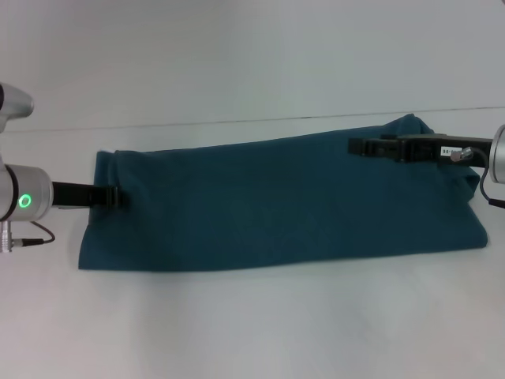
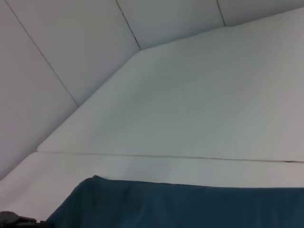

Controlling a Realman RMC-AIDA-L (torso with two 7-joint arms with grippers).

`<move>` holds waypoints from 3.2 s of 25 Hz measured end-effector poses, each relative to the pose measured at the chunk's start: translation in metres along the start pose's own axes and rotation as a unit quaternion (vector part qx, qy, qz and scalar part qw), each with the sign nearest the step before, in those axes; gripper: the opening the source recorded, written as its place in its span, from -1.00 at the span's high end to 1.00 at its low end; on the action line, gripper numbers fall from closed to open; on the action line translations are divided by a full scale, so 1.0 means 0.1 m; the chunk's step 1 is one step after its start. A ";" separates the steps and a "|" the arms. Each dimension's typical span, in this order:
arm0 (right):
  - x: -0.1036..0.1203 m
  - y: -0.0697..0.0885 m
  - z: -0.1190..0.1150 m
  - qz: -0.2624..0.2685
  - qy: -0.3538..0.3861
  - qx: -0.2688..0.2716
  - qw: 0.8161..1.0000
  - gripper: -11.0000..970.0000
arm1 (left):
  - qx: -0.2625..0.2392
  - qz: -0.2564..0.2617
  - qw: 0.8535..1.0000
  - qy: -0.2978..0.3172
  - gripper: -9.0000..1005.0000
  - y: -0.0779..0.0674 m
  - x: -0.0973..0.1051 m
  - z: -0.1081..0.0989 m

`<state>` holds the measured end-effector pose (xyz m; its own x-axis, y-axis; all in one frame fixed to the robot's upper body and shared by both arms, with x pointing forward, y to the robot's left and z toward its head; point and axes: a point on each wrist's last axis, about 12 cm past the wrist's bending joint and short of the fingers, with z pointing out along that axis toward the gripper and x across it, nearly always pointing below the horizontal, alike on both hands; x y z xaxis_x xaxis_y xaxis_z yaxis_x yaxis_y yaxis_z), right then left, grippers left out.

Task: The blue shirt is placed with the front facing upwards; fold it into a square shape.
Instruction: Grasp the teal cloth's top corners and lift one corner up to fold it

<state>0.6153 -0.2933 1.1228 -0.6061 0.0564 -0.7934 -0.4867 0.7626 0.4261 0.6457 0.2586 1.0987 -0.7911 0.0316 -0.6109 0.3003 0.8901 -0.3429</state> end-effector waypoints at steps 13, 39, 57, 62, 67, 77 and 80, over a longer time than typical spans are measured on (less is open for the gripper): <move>0.09 -0.01 0.02 0.013 -0.002 0.001 1.000 -0.89 | 0.016 0.013 1.000 -0.016 0.89 -0.14 -0.08 -0.03; 0.10 -0.01 0.02 0.016 0.004 -0.001 1.000 -0.88 | -0.032 -0.076 0.997 -0.009 -0.18 0.21 0.11 -0.22; 0.08 0.00 0.03 0.012 0.005 -0.001 1.000 -0.88 | -0.053 -0.078 0.995 0.012 -0.68 0.25 0.14 -0.07; 0.06 -0.01 0.03 0.010 0.004 0.000 1.000 -0.88 | -0.048 -0.077 0.996 0.022 -0.68 0.22 0.14 -0.03; 0.07 -0.01 0.04 0.012 0.007 -0.001 1.000 -0.88 | -0.023 -0.053 0.998 0.024 -0.64 0.09 0.12 0.02; 0.10 -0.04 0.03 0.017 0.010 0.002 1.000 -0.88 | 0.003 -0.027 0.999 0.020 0.09 -0.02 0.06 0.03; 0.11 -0.04 0.02 0.018 0.011 0.002 1.000 -0.88 | 0.002 -0.026 0.999 0.021 0.21 -0.02 0.07 0.04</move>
<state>0.6122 -0.2946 1.1117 -0.6361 0.0700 -0.7684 -0.4615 0.7636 0.4517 0.6417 0.2551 1.0929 -0.8268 0.0045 -0.5624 0.2611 0.8888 -0.3767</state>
